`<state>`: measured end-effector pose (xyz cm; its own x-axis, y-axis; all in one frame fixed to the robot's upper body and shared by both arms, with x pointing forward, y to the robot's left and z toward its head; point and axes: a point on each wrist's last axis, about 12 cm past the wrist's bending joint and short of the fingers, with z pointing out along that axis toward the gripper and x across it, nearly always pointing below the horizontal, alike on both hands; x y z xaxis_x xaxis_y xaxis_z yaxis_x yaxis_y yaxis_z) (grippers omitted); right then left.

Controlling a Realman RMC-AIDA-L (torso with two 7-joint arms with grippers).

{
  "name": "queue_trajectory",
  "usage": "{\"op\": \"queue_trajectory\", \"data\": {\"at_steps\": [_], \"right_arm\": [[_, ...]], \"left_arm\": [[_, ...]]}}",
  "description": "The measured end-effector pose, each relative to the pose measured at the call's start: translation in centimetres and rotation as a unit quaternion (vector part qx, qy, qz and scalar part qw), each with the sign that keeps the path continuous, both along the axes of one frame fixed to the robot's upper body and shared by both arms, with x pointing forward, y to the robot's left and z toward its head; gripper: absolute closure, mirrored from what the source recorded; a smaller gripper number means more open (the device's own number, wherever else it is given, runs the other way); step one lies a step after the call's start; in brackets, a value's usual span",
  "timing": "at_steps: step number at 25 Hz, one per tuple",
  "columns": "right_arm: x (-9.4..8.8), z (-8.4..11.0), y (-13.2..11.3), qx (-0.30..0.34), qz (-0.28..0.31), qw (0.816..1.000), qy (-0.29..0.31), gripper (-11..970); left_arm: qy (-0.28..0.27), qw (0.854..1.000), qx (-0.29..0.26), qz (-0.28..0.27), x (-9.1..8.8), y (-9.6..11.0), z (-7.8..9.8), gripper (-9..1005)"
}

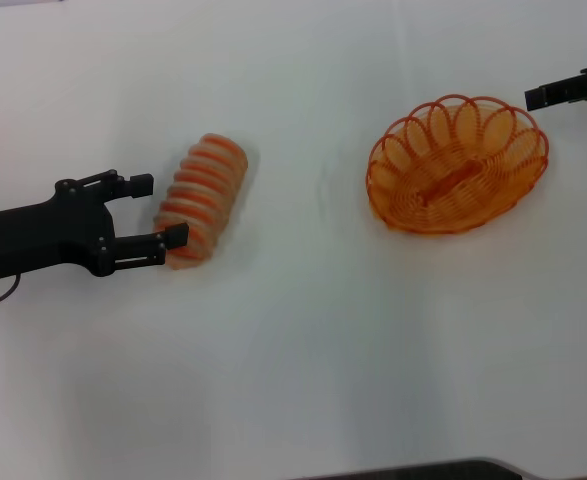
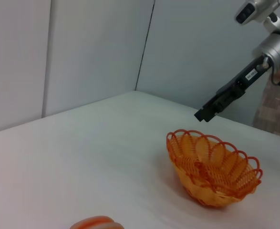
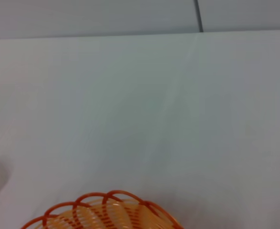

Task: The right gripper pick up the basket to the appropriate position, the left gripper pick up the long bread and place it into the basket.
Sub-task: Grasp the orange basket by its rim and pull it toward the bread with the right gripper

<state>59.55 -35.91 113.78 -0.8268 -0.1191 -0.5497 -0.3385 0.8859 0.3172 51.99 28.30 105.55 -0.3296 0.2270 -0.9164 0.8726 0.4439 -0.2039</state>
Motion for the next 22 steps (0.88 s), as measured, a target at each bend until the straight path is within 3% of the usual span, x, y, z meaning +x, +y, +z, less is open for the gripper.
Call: {"op": "queue_trajectory", "data": {"at_steps": [22], "right_arm": [[1.3, -3.3, 2.4, -0.027, 0.015, 0.999, 0.019, 177]], "left_arm": [[-0.003, 1.0, 0.0, -0.002, 0.1, -0.1, 0.1, 143]]}}
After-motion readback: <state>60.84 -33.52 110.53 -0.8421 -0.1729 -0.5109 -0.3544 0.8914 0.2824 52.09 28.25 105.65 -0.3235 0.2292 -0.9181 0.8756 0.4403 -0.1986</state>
